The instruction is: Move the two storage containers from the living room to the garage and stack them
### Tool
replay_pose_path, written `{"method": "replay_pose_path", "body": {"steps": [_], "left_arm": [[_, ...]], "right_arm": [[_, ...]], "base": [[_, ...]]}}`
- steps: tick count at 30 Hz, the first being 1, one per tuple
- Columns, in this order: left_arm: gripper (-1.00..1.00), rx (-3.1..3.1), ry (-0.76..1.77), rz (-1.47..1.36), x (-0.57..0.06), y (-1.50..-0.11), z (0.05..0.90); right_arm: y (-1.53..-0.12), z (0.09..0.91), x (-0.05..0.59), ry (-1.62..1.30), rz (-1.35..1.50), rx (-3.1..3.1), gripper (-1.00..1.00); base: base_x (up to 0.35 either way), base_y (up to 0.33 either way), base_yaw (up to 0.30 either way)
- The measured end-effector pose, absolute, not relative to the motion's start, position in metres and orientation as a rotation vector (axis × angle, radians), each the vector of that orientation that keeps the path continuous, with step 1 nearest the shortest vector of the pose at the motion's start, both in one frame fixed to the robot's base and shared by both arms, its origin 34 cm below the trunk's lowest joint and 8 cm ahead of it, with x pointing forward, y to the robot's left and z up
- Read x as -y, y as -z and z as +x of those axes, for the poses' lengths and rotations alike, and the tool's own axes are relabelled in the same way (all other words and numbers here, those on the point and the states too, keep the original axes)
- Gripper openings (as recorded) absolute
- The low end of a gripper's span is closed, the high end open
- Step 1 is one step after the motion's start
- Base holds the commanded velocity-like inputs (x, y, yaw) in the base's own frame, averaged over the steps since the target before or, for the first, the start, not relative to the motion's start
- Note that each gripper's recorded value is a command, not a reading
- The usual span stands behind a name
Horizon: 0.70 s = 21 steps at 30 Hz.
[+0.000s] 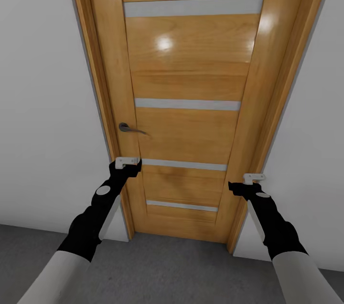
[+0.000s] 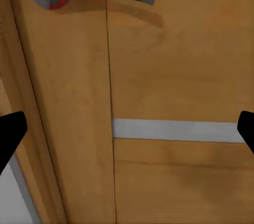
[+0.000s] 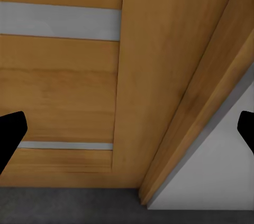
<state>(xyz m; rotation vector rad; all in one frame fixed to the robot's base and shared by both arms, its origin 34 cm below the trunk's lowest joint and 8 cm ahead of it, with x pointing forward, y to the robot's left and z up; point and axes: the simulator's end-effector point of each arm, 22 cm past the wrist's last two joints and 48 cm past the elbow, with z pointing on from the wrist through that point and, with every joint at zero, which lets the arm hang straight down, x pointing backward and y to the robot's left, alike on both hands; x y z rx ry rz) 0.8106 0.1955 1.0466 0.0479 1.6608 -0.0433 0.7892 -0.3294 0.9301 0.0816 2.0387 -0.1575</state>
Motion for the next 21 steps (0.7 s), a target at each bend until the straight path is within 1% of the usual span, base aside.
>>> {"method": "replay_pose_path", "body": {"steps": [5, 12, 21], "left_arm": [[1.00, -1.660, 0.047, 0.051, -0.195, -1.046, 0.810], [1.00, -1.663, 0.052, 0.061, -0.193, -1.043, 0.811], [1.00, -1.675, 0.049, 0.062, -0.193, -1.034, 0.813]], "right_arm": [[-0.930, 0.789, 0.329, 0.157, 0.082, -2.038, 1.00], [-0.927, 0.789, 0.329, 0.157, 0.082, -2.044, 1.00], [-0.921, 0.790, 0.326, 0.159, 0.066, -2.052, 1.00]], "base": [[0.039, -0.010, 0.000], [0.180, -0.043, 0.000], [0.035, -0.007, 0.000]]}}
